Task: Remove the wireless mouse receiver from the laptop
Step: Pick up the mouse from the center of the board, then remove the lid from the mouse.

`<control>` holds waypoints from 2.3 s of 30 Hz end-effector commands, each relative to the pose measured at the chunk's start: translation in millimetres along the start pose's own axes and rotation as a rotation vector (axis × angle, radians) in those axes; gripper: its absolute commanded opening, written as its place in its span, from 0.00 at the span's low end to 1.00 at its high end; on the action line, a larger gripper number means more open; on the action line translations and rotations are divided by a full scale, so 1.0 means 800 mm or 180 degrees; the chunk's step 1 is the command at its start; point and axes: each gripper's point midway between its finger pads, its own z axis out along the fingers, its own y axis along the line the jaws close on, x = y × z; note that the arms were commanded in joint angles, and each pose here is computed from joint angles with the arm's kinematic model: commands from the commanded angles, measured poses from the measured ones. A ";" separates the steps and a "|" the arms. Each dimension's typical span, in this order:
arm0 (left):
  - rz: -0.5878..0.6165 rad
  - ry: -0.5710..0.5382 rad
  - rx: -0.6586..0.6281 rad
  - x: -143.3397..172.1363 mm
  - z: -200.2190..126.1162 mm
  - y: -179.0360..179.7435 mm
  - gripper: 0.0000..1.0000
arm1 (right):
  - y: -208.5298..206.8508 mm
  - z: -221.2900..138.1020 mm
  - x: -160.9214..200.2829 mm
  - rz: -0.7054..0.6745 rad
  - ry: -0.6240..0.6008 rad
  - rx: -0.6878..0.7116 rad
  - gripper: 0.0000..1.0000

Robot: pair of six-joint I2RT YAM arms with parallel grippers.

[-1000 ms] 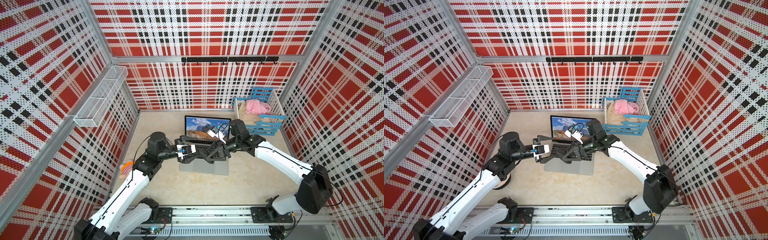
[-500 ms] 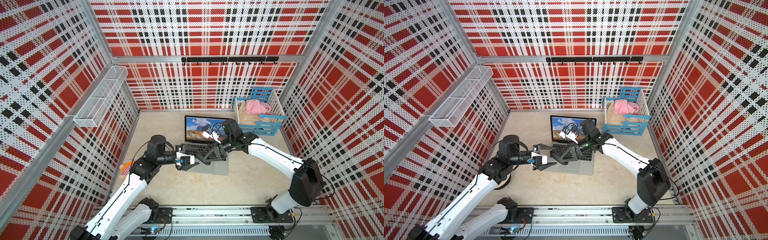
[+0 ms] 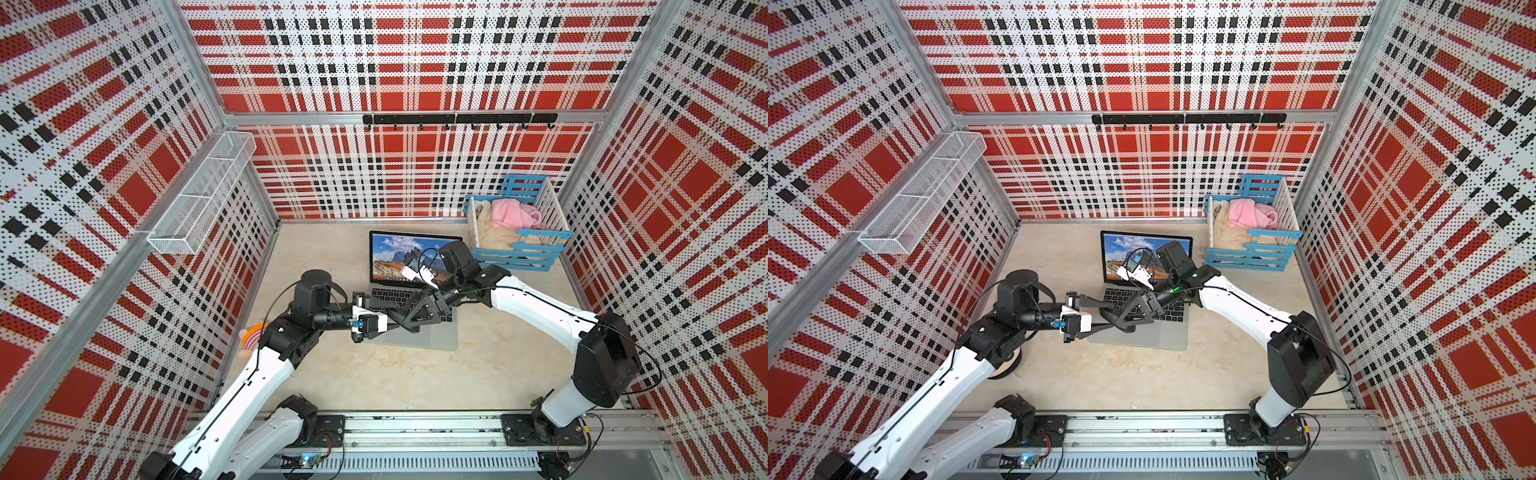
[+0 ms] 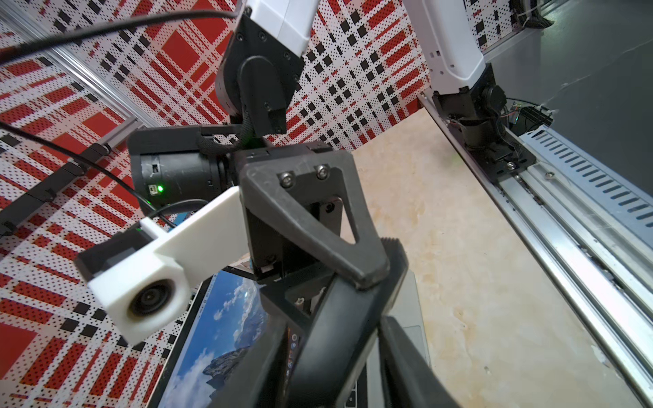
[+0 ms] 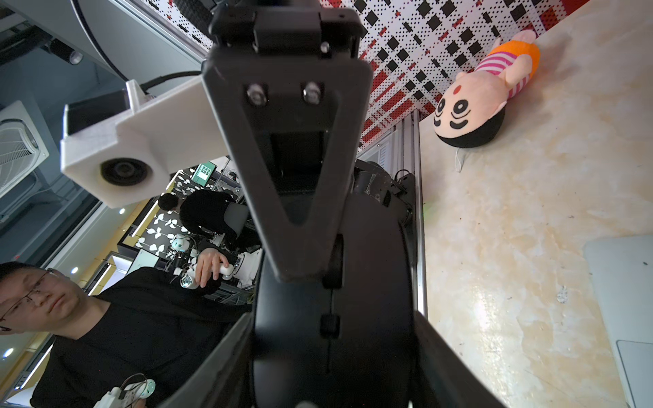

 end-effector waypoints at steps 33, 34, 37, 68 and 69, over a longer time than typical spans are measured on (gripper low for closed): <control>-0.3364 -0.0590 -0.1279 0.042 -0.038 0.185 0.00 | -0.016 -0.233 -0.105 -0.0571 -0.1824 0.2693 1.00; -0.3729 -0.0666 -0.1152 0.050 -0.031 0.186 0.00 | -0.019 -0.231 -0.103 -0.0533 -0.1796 0.2652 1.00; -0.4464 -0.0815 -0.0646 0.066 -0.009 0.179 0.00 | -0.030 -0.218 -0.093 -0.0370 -0.1666 0.2458 0.99; -0.5141 -0.0189 0.0084 0.121 0.058 0.105 0.00 | -0.089 -0.118 -0.041 0.0514 -0.1016 0.1785 0.77; -0.5139 -0.0188 0.0085 0.121 0.058 0.104 0.00 | -0.091 -0.117 -0.041 0.0531 -0.1024 0.1772 0.77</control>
